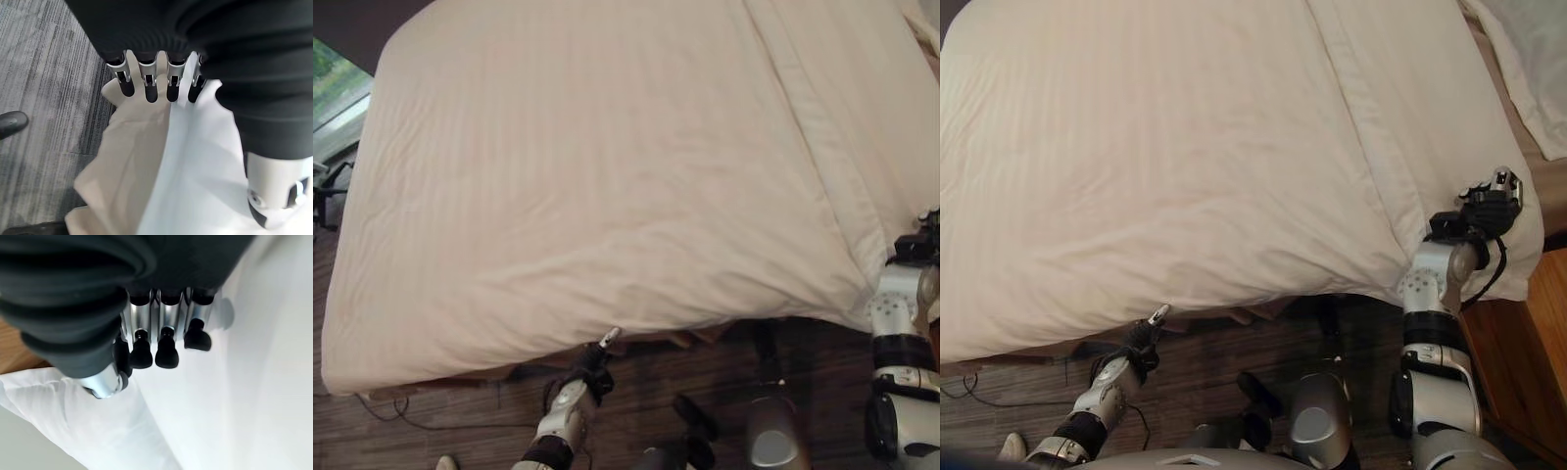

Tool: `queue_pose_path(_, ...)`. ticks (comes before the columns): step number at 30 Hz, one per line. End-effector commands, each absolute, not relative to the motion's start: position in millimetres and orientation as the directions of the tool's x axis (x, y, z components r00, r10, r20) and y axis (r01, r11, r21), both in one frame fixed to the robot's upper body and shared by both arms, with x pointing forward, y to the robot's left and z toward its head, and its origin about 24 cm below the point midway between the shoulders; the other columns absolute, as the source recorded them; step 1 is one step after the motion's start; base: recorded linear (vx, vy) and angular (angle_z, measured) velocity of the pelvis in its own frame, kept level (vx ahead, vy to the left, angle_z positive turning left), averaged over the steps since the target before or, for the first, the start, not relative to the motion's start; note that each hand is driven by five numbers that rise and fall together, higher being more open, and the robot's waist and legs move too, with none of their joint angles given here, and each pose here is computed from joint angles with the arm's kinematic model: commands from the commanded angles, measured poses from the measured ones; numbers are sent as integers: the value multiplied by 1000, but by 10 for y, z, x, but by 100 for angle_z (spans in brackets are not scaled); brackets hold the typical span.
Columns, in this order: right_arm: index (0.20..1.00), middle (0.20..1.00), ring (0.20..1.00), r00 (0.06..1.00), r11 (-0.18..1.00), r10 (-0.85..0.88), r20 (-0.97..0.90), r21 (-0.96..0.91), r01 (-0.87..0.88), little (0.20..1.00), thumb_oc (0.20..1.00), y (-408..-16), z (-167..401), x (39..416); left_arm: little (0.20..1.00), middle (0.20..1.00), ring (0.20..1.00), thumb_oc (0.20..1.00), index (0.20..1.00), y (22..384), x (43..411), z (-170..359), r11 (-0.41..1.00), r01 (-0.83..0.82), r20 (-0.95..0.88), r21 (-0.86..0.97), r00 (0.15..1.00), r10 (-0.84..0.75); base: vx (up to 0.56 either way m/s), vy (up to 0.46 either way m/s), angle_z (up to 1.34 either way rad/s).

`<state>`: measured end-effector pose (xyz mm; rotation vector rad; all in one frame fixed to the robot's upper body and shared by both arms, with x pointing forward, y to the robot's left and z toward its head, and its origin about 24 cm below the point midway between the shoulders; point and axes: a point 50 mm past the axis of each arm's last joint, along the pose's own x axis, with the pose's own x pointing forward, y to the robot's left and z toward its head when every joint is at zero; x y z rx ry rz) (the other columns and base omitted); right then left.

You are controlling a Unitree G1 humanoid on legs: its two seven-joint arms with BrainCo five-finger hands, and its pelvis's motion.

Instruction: Making the bed.

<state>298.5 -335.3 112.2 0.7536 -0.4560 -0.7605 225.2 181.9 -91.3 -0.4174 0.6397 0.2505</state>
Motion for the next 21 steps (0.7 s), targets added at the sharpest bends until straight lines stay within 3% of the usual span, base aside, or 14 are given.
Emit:
queue_pose_path(1, 200, 200, 200, 441, 124, -822, -360, 642, 756, 200, 200, -3621, 13, 2327, 1000, 1000, 1000, 1000, 1000, 1996, 2249, -937, 840, -456, -634, -295, 751, 185, 24, 9, -3)
queue_pose_path(7, 200, 200, 200, 373, 144, -791, -485, 446, 884, 200, 200, -3694, -398, 1879, 1000, 1000, 1000, 1000, 1000, 1968, 2206, -998, 808, -497, -669, -315, 720, 182, 7, 26, -8)
queue_pose_path(10, 200, 200, 200, 406, 279, -766, -498, 312, 908, 200, 200, -3659, -489, 1791, 1000, 1000, 1000, 1000, 1000, 1983, 2136, -1035, 812, -500, -684, -300, 707, 183, -17, 21, -31)
queue_pose_path(11, 200, 200, 200, 448, 407, -744, -496, 196, 892, 200, 200, -3604, -522, 1814, 1000, 1000, 1000, 1000, 1000, 1995, 2142, -1021, 815, -497, -677, -297, 712, 188, -17, 11, -30)
queue_pose_path(12, 310, 310, 310, 510, 551, -713, -481, 63, 832, 310, 310, -3532, -529, 1867, 1000, 1000, 1000, 1000, 1000, 2011, 2152, -999, 827, -486, -666, -283, 720, 195, -33, -27, -25)
queue_pose_path(13, 310, 310, 310, 580, 687, -667, -467, -83, 722, 310, 310, -3451, -535, 1923, 1000, 1000, 1000, 1000, 1000, 2033, 2161, -981, 839, -472, -654, -273, 730, 198, -48, -15, -46)
queue_pose_path(14, 1000, 1000, 1000, 647, 772, -617, -448, -188, 607, 1000, 1000, -3357, -527, 1980, 1000, 1000, 1000, 1000, 1000, 2078, 2164, -954, 854, -454, -633, -253, 746, 209, -62, -23, -63)
queue_pose_path(18, 1000, 1000, 1000, 780, 878, -435, -450, -405, 256, 1000, 1000, -2996, -600, 1913, 1000, 1000, 1000, 1000, 1000, 2142, 1988, -1012, 898, -407, -649, -166, 731, 211, -91, 117, -89)
queue_pose_path(21, 1000, 1000, 1000, 836, 890, -336, -434, -436, 131, 1000, 1000, -2803, -583, 1929, 1000, 1000, 1000, 1000, 1000, 2132, 1881, -1068, 928, -357, -668, -108, 717, 198, -119, 136, 54)
